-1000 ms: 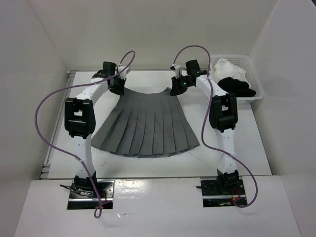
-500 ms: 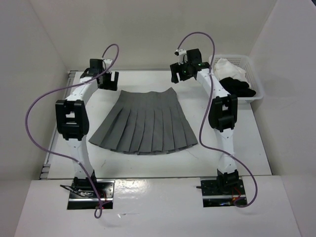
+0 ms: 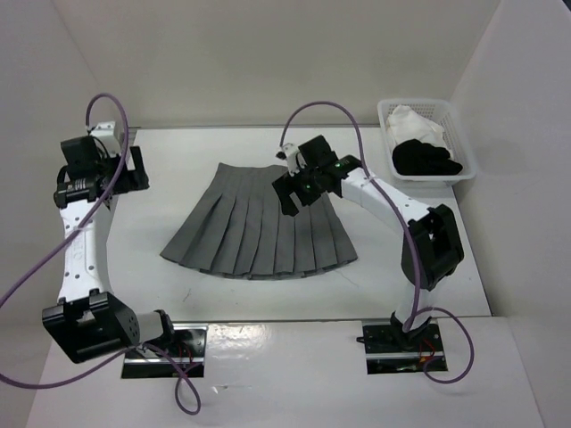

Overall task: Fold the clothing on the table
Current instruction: Flatten the skirt out

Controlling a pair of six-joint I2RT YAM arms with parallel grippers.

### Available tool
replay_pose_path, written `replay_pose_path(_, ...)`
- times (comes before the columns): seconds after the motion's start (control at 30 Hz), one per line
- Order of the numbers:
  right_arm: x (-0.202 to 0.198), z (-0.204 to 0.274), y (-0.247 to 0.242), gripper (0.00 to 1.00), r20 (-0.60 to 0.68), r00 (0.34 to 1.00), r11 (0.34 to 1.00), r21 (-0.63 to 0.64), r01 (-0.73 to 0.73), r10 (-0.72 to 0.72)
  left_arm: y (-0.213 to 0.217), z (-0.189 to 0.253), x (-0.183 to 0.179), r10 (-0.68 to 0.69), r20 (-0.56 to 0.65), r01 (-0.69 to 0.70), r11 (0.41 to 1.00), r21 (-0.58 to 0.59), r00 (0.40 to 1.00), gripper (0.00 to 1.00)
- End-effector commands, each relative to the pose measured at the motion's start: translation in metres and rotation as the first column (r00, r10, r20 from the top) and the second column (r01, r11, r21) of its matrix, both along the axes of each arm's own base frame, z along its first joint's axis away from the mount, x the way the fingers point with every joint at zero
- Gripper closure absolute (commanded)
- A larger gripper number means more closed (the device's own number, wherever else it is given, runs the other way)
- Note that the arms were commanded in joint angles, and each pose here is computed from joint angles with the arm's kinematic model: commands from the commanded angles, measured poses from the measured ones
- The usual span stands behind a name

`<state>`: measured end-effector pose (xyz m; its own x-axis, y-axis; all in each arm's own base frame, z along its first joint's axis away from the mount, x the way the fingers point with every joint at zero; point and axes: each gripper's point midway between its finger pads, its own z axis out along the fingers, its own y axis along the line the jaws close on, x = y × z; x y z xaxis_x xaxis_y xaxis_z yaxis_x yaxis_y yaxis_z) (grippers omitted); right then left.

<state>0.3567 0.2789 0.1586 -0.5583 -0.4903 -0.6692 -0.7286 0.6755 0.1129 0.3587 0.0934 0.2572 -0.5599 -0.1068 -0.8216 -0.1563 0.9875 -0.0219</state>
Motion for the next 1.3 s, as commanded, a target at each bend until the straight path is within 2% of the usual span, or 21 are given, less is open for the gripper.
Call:
replay_pose_path(0.0,-0.005,-0.018,-0.022,0.03,-0.066,0.99,0.992,-0.024,0.126,-0.128,-0.006,-0.047,-0.032,-0.012,-0.138,0.001,0.997,-0.079,0.99,0.0)
replay_pose_path(0.17,-0.023,-0.053,-0.033,0.03,-0.13,0.971,0.978,-0.093,0.187,-0.198,-0.009,-0.062,-0.047,-0.007,-0.144,-0.014,0.99,-0.143,0.99,0.0)
replay_pose_path(0.33,-0.03,-0.068,-0.04,0.03,-0.111,0.967,0.966,-0.144,0.214,-0.231,-0.003,-0.061,-0.054,0.004,-0.122,-0.019,0.993,-0.12,0.993,0.0)
replay_pose_path(0.93,-0.039,-0.13,-0.05,0.03,-0.188,0.945,0.921,-0.339,0.192,-0.266,0.001,-0.061,-0.051,0.014,-0.115,-0.027,0.993,-0.117,0.993,0.0)
replay_pose_path(1.27,-0.034,-0.144,-0.064,0.03,-0.136,0.959,0.898,-0.404,0.177,-0.25,0.002,-0.064,-0.051,0.013,-0.124,-0.028,0.992,-0.12,0.992,0.0)
